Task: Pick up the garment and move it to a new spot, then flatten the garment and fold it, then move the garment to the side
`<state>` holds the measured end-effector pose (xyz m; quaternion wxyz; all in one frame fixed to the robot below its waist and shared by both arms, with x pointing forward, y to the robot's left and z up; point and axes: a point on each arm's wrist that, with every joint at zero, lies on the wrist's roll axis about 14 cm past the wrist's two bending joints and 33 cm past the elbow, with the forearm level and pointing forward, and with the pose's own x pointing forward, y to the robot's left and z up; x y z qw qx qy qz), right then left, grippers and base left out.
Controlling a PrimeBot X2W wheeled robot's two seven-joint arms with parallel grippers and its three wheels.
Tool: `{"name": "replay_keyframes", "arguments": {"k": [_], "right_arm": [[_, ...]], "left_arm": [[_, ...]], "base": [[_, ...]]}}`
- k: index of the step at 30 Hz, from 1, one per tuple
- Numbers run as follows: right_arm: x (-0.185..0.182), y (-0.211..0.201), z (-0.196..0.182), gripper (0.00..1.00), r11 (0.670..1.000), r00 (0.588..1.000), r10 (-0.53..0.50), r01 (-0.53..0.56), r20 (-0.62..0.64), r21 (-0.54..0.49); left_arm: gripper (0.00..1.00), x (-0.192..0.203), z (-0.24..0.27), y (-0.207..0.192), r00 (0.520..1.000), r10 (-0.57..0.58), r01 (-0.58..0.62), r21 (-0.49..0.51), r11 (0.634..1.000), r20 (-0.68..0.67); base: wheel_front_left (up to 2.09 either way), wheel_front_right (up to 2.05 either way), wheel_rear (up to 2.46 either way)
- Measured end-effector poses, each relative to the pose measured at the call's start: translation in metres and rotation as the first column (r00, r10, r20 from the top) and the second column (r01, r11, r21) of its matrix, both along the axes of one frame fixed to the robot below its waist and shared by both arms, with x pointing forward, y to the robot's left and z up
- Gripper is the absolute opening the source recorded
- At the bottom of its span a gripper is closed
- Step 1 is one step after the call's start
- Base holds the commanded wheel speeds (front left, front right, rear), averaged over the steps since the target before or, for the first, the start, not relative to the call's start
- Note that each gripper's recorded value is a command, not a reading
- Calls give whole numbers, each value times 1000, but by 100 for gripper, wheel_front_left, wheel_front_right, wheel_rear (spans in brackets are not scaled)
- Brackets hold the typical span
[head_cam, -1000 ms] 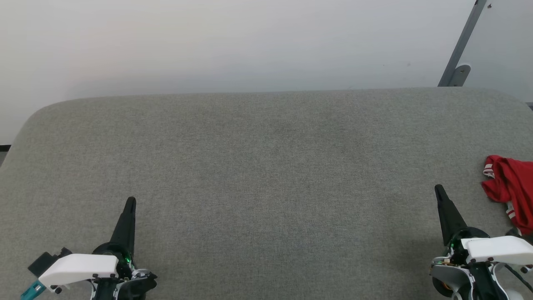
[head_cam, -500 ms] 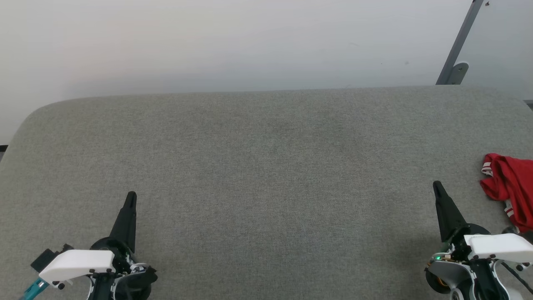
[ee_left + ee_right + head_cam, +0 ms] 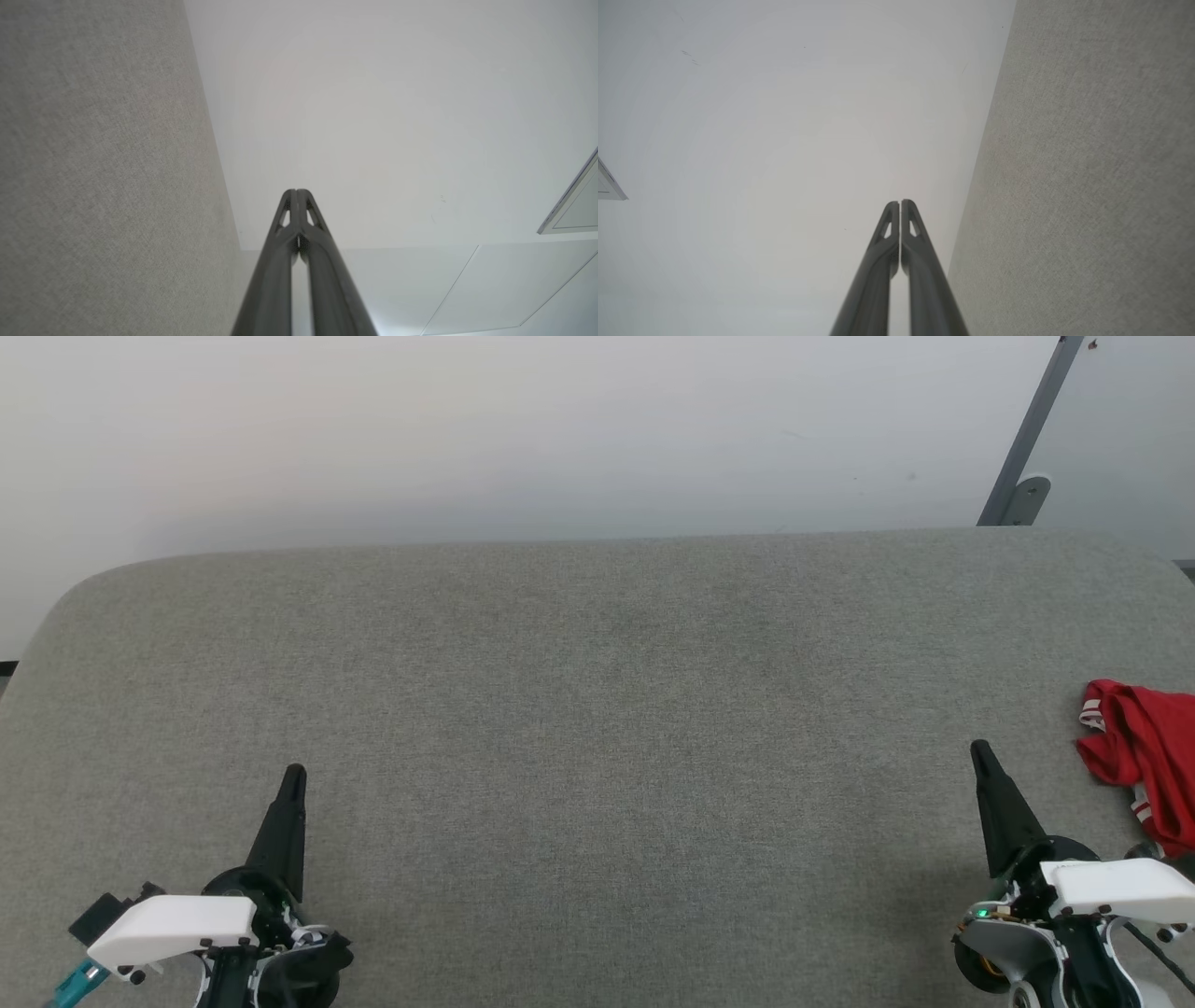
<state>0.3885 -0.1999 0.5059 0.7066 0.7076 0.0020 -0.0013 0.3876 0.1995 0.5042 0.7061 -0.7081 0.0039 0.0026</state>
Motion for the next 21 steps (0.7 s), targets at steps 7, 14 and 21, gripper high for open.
{"name": "replay_keyframes", "arguments": {"k": [7, 14, 21], "right_arm": [[0, 0, 0, 0, 1000, 1000, 0, 0, 0, 0], [0, 0, 0, 0, 1000, 1000, 0, 0, 0, 0], [0, 0, 0, 0, 1000, 1000, 0, 0, 0, 0]], "left_arm": [[0, 0, 0, 0, 1000, 1, -1, 0, 1000, 0], [0, 0, 0, 0, 1000, 2, -2, -1, 1000, 0], [0, 0, 0, 0, 1000, 2, -2, -1, 1000, 0]], "base": [[0, 0, 0], [0, 0, 0], [0, 0, 0]]}}
